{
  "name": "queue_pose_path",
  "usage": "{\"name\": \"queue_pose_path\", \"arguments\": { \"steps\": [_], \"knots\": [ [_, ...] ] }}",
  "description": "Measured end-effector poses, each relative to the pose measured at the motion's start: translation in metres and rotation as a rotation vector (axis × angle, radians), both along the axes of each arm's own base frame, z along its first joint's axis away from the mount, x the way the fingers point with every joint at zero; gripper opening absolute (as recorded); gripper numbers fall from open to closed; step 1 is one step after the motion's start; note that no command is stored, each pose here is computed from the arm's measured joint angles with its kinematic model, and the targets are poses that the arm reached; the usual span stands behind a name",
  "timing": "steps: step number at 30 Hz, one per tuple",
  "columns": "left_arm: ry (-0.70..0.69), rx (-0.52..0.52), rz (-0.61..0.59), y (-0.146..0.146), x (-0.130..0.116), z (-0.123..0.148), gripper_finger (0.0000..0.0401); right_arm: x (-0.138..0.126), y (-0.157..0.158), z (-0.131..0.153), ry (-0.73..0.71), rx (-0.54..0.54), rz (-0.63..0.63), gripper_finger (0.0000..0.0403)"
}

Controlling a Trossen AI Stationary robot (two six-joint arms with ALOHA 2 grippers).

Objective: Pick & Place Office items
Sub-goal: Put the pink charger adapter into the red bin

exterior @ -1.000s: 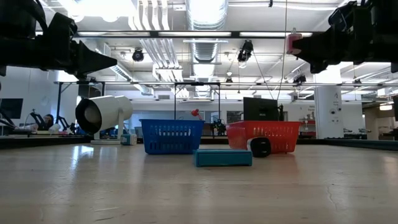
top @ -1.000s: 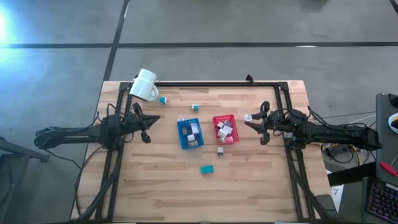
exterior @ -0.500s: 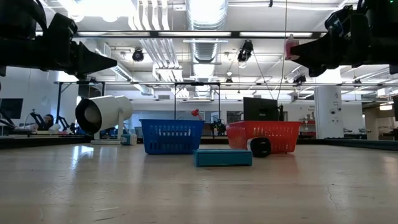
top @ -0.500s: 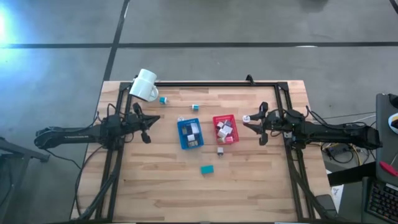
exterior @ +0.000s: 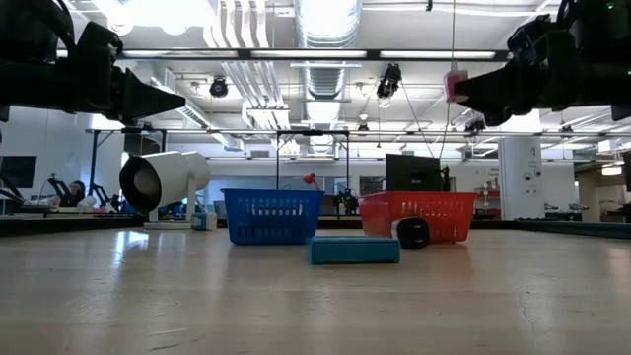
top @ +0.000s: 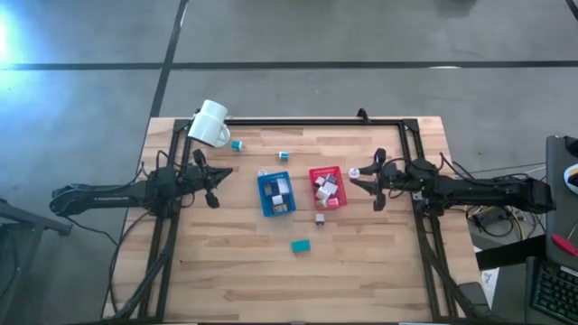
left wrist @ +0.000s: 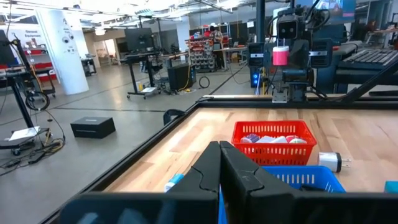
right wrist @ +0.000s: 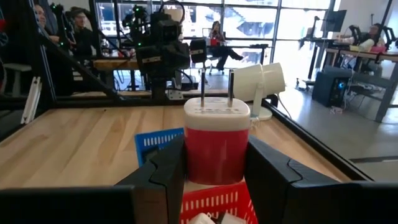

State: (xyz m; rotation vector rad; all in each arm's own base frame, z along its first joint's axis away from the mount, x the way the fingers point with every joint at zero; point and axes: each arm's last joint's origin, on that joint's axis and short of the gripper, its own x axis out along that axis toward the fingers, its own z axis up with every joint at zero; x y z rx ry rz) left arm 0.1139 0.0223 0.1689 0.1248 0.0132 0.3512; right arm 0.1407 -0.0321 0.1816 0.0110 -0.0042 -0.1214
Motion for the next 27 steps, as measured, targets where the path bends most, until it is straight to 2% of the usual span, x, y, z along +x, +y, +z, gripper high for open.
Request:
{"name": "queue_pose_path", "arguments": {
  "steps": [14, 27],
  "knots": [
    [0.002, 0.004, 0.002, 0.0, 0.0, 0.0, 0.0005, 0.011, -0.003, 0.001, 0.051, 0.052, -0.019, 0.0127],
    [-0.001, -0.004, 0.003, 0.0, 0.0, 0.0, 0.0005, 0.053, -0.015, -0.015, 0.306, 0.12, -0.057, 0.0127]
  ]
}}
